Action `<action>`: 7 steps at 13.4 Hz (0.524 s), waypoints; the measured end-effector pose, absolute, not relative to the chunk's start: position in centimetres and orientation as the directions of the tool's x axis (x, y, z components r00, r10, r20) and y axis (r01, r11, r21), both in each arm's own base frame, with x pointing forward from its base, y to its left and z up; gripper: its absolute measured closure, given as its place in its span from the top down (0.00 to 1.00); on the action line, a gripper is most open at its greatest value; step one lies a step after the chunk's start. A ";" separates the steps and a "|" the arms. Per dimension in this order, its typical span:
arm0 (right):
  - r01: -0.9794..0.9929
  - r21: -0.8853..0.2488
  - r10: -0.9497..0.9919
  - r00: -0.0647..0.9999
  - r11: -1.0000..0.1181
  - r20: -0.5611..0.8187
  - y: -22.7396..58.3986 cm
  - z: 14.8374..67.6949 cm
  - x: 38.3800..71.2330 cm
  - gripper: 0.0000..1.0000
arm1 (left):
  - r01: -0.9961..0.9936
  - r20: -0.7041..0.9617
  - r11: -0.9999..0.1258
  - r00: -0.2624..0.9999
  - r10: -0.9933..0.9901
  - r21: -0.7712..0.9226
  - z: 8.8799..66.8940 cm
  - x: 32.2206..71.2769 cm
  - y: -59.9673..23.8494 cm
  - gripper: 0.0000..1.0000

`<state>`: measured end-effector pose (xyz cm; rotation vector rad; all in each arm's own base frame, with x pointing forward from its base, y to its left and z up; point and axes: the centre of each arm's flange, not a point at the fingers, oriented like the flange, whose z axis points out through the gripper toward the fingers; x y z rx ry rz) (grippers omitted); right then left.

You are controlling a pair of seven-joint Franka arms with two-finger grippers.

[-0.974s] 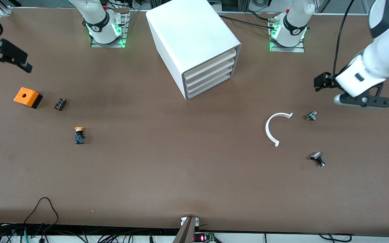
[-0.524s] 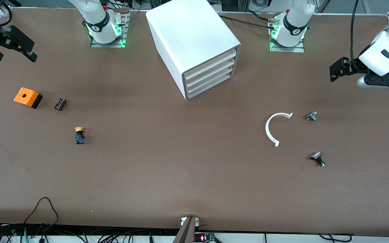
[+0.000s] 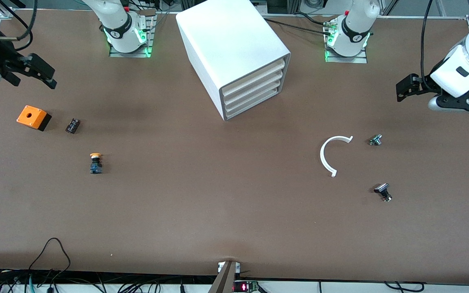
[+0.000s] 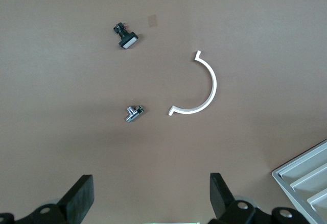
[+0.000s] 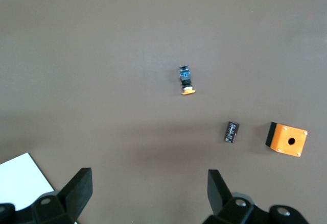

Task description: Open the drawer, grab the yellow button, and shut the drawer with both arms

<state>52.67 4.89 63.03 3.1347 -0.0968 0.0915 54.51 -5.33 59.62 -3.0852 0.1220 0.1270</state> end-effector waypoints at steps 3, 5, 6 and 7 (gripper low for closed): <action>-0.040 -0.004 -0.041 0.998 -0.999 0.054 5.9 61.8 54.0 1.00 | -0.091 -0.084 -0.995 0.993 -0.087 -0.048 59.7 54.4 -5.9 1.00; -0.024 -0.004 -0.024 0.998 -1.000 0.055 5.9 61.8 54.2 1.00 | -0.090 -0.080 -0.995 0.993 -0.086 -0.048 59.9 54.4 -5.9 1.00; -0.017 -0.004 -0.017 0.998 -1.000 0.060 5.8 62.0 54.3 1.00 | -0.089 -0.080 -0.995 0.993 -0.085 -0.048 59.9 54.4 -5.9 1.00; -0.012 -0.005 -0.012 0.998 -1.000 0.066 5.8 62.3 54.3 1.00 | -0.088 -0.082 -0.995 0.993 -0.084 -0.048 59.9 54.4 -5.8 1.00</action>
